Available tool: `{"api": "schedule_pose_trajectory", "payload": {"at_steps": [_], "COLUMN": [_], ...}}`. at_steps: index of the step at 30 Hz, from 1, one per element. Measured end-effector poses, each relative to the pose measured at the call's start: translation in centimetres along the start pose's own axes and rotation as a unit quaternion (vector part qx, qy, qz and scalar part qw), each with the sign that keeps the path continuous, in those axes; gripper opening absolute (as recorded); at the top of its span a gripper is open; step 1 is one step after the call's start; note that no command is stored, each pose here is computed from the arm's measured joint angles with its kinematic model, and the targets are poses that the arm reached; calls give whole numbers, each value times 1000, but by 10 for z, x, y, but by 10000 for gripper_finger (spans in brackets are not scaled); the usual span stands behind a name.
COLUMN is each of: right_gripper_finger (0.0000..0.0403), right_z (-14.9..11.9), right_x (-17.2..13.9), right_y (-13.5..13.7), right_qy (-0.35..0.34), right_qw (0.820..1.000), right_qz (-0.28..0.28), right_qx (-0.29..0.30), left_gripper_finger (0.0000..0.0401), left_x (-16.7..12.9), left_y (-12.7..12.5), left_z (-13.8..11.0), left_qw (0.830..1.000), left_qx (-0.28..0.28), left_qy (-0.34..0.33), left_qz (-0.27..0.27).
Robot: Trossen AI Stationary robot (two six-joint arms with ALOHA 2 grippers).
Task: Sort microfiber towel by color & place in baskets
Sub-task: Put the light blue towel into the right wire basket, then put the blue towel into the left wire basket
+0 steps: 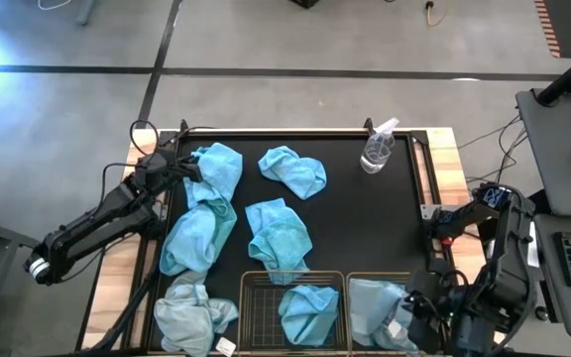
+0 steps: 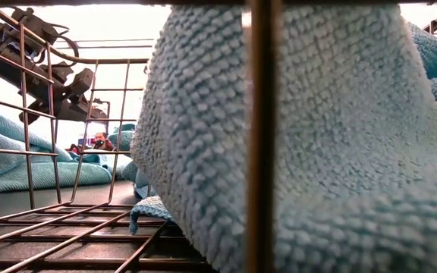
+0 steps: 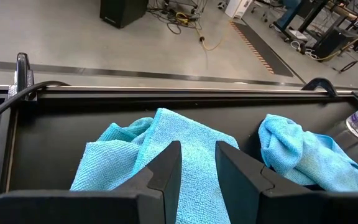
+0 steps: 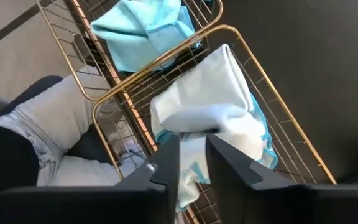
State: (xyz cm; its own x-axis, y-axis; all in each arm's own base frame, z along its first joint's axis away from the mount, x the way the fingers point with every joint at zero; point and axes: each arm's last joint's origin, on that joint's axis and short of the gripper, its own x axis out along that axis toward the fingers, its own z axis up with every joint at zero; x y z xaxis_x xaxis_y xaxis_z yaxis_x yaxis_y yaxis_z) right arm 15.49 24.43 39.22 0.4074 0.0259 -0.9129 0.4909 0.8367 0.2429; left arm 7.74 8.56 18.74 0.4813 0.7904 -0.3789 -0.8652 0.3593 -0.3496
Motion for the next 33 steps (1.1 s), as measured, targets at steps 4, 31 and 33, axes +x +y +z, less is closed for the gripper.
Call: {"api": "schedule_pose_trajectory", "payload": {"at_steps": [4, 31, 33], "right_gripper_finger": [111, 91, 92], "right_z": [-1, 163, 177], "right_x": [0, 41, 43], "right_y": [0, -57, -67], "right_qy": [20, -165, -161], "right_qw": [1000, 960, 957], "right_qz": [0, -208, -225], "right_qx": [-6, -85, -84], "left_gripper_finger": [84, 84, 84], "left_x": [0, 0, 0], "left_y": [0, 0, 0], "left_z": [0, 0, 0], "left_qw": [1000, 1000, 1000], "left_qx": [0, 15, 19], "left_qy": [0, 1, 1], "left_qz": [0, 0, 0]}}
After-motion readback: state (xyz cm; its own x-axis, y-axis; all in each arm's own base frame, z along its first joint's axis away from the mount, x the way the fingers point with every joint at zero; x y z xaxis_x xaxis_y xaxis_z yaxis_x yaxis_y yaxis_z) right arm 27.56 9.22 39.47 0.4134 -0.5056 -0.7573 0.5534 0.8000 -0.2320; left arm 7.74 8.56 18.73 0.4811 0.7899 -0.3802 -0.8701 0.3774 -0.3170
